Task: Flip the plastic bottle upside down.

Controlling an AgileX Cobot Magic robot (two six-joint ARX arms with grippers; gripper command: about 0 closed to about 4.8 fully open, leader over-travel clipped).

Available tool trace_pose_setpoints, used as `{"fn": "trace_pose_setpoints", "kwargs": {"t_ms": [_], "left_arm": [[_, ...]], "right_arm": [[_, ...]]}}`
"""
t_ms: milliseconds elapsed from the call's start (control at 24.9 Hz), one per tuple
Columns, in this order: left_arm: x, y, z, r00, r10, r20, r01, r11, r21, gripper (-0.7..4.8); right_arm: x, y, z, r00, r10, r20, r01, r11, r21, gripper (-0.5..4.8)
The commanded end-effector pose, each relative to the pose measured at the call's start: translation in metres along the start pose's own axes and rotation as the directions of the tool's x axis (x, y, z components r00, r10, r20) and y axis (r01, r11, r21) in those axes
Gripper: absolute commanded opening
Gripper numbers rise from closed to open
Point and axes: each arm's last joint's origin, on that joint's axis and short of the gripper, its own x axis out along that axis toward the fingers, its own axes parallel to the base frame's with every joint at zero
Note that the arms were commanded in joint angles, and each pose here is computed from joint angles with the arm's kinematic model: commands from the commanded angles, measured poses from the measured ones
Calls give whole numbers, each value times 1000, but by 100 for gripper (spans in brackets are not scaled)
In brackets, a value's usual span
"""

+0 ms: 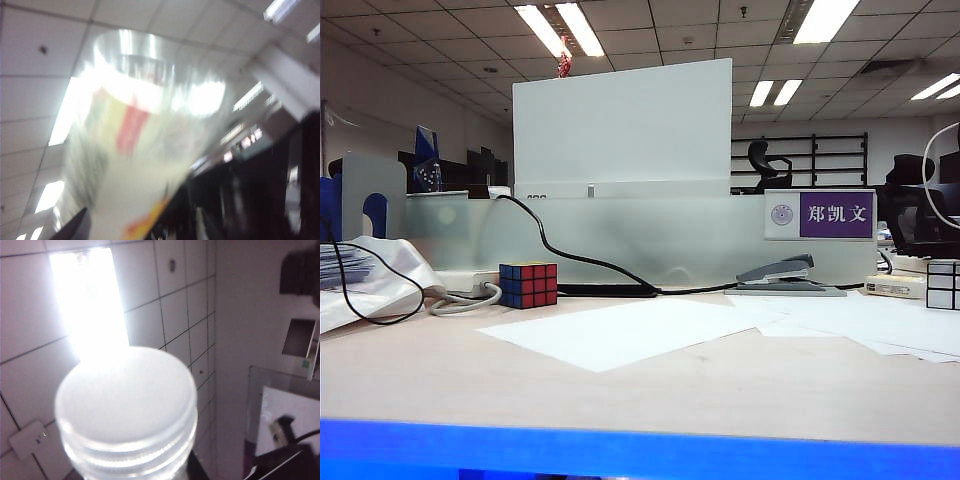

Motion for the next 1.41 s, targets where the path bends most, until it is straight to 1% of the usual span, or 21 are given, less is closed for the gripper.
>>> {"fn": "trace_pose_setpoints", "kwargs": {"t_ms": [40, 241, 362, 603, 643, 764, 804, 885, 965, 1166, 1247, 1408], "left_arm": [[0, 0, 1, 1000, -12, 2, 12, 995, 98, 279], [0, 1, 5, 999, 22, 35, -28, 984, 178, 280], [0, 2, 9, 996, 51, 69, -66, 969, 237, 317], [2, 4, 14, 996, 52, 74, -73, 947, 314, 322], [3, 4, 15, 996, 52, 76, -74, 942, 327, 336], [4, 5, 19, 995, 52, 85, -78, 938, 337, 398], [5, 6, 20, 995, 51, 87, -78, 938, 337, 412], [5, 6, 21, 994, 50, 93, -79, 937, 342, 416], [6, 7, 23, 994, 46, 97, -76, 936, 343, 441], [8, 8, 28, 993, 36, 113, -74, 933, 351, 441], [8, 8, 31, 993, 14, 116, -55, 933, 356, 440], [9, 9, 32, 993, 11, 120, -52, 937, 345, 437]], "right_arm": [[3, 4, -9, 999, 35, 2, -35, 999, 29, -6], [5, 3, -16, 999, 40, -13, -39, 998, 41, -6], [5, 2, -15, 999, 33, -5, -33, 999, 41, -6], [5, -1, -16, 1000, 6, -1, -6, 998, 57, -6], [6, -1, -17, 1000, 5, -1, -5, 998, 61, -6], [7, -3, -21, 1000, 5, 13, -6, 997, 77, -6], [7, -5, -23, 1000, -7, 13, 6, 996, 84, -6], [8, -7, -26, 1000, -25, 12, 23, 995, 96, -6], [9, -10, -30, 999, -40, 6, 39, 993, 108, -6], [10, -13, -37, 998, -56, 15, 53, 990, 128, -6], [11, -13, -39, 998, -57, 11, 55, 990, 132, -6], [11, -15, -43, 998, -65, 20, 61, 988, 143, -6]]}}
